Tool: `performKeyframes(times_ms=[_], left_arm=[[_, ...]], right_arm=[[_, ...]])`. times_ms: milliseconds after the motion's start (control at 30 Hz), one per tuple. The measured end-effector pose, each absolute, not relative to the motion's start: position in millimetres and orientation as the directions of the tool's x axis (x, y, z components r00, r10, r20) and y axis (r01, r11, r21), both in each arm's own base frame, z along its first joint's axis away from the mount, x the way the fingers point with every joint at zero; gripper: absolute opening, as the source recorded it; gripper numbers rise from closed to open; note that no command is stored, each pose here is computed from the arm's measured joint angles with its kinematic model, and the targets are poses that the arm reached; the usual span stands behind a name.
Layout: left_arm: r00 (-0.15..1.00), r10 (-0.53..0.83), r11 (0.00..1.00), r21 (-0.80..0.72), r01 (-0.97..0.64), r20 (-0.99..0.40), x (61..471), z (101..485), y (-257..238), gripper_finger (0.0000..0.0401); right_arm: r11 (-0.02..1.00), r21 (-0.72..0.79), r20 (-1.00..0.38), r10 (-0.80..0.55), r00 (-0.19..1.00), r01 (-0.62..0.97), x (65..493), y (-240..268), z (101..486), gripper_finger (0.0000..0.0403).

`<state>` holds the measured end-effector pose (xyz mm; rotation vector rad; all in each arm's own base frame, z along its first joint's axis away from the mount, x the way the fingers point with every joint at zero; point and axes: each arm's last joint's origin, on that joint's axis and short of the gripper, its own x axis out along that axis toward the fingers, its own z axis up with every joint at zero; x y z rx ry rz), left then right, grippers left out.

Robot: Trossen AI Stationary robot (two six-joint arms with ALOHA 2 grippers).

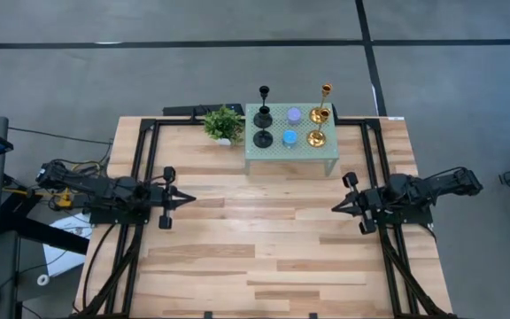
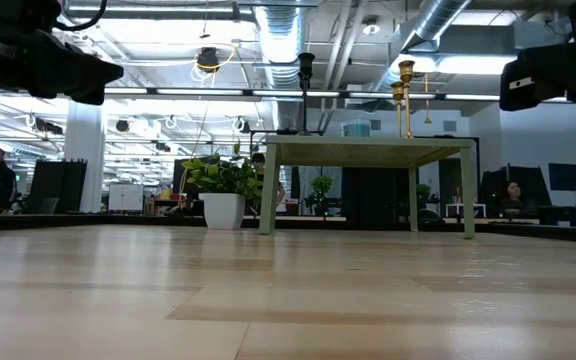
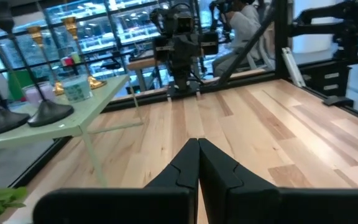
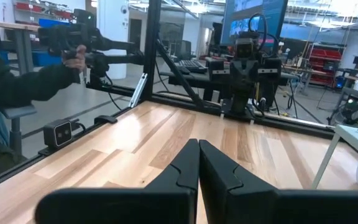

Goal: Pick & Place candle stick holders
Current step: Return to Home Position

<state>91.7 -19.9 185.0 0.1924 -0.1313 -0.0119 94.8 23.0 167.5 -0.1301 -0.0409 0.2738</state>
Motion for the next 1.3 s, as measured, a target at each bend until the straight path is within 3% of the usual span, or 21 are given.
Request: performKeyframes(times_ms=[233, 433, 700, 833, 967, 1300], left_arm=[[0.989, 0.018, 0.979, 0.197, -0.047, 0.149, 93.4, 179.7, -19.2, 0.0005], [0.983, -0.108, 0.978, 0.191, 0.079, 0.145, 93.3, 179.0, -22.9, 0.0005], [0.974, -0.224, 0.958, 0.190, 0.213, 0.042, 93.6, 168.8, -26.4, 0.0005], [0.955, -0.295, 0.951, 0.115, 0.288, 0.043, 93.1, 169.0, -28.5, 0.0005], [0.954, -0.296, 0.955, 0.015, 0.295, 0.044, 93.1, 169.2, -28.5, 0.0005], [0.954, -0.296, 0.955, 0.007, 0.296, 0.050, 93.0, 169.7, -28.5, 0.0006]], right_arm=[[0.955, -0.131, 0.024, 0.273, 0.962, -0.267, 94.8, 23.0, 167.5, 0.0000], [0.957, -0.115, 0.025, 0.271, 0.962, -0.266, 94.8, 22.9, 167.5, 0.0000], [0.957, -0.115, 0.024, 0.270, 0.962, -0.266, 94.8, 22.9, 167.4, 0.0000], [0.962, -0.114, 0.019, 0.251, 0.968, -0.247, 95.0, 22.3, 166.9, 0.0000], [0.980, -0.110, 0.020, 0.171, 0.985, -0.168, 95.4, 19.9, 167.4, 0.0000], [0.980, -0.110, 0.020, 0.167, 0.986, -0.164, 95.3, 19.8, 168.0, 0.0000]])
